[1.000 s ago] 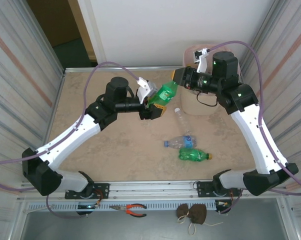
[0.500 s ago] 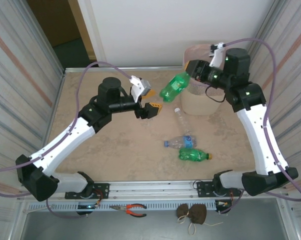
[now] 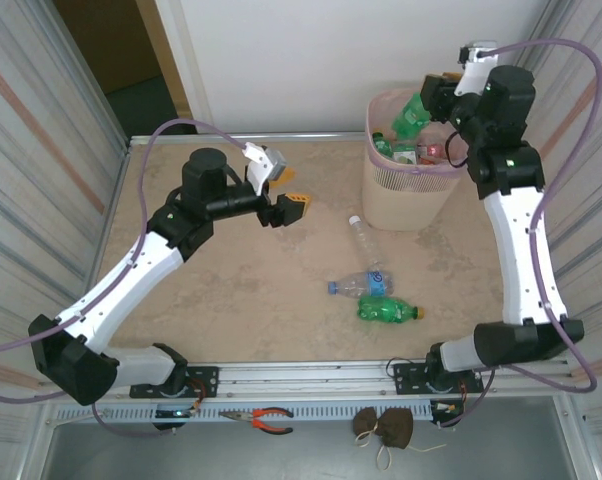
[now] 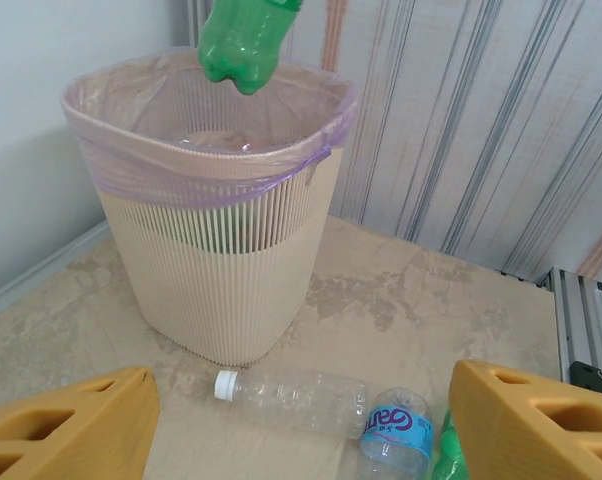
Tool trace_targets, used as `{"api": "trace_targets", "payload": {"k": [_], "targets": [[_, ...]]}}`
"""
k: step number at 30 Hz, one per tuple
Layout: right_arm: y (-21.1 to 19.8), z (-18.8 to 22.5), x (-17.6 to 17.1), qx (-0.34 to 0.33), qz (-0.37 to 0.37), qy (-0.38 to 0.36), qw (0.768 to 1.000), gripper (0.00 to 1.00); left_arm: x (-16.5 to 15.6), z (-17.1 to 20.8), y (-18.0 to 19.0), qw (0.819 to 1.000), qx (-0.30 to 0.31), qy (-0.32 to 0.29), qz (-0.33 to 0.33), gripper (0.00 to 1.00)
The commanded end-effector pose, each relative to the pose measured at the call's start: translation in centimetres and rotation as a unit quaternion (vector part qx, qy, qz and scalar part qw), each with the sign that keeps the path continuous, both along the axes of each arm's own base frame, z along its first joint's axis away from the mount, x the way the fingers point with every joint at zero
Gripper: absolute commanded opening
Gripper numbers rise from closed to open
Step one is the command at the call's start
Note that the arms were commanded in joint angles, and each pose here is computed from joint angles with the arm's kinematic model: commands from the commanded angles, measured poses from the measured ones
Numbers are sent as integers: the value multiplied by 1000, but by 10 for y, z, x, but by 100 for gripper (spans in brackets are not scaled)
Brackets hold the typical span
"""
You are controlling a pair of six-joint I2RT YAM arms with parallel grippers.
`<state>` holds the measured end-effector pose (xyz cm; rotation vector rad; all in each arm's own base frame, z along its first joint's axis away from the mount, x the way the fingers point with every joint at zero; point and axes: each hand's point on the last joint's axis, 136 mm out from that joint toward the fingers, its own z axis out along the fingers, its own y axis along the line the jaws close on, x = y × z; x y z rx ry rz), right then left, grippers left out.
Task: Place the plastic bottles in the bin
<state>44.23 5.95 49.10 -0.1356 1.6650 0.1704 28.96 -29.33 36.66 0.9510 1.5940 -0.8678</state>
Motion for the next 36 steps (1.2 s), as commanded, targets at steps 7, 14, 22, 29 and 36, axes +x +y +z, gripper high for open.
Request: {"api": "trace_targets", "payload": {"k": [7, 14, 22, 29, 36], "targets": [[-5, -37, 71, -297, -2, -59, 953, 30, 18, -7, -3, 1000, -5, -3, -8, 76], [-15, -93, 112, -390, -11, -18, 921, 31, 29, -15, -4, 1000, 0, 10, -7, 76], [-22, -154, 136, -430, 0, 36, 902, 34, 35, -22, -7, 1000, -1, 21, -7, 77], [-13, -202, 150, -416, 36, 76, 906, 41, 36, -24, -7, 1000, -1, 24, -9, 77], [9, -187, 141, -350, 73, 73, 931, 63, 38, -24, -7, 1000, -2, 27, -7, 76]]}}
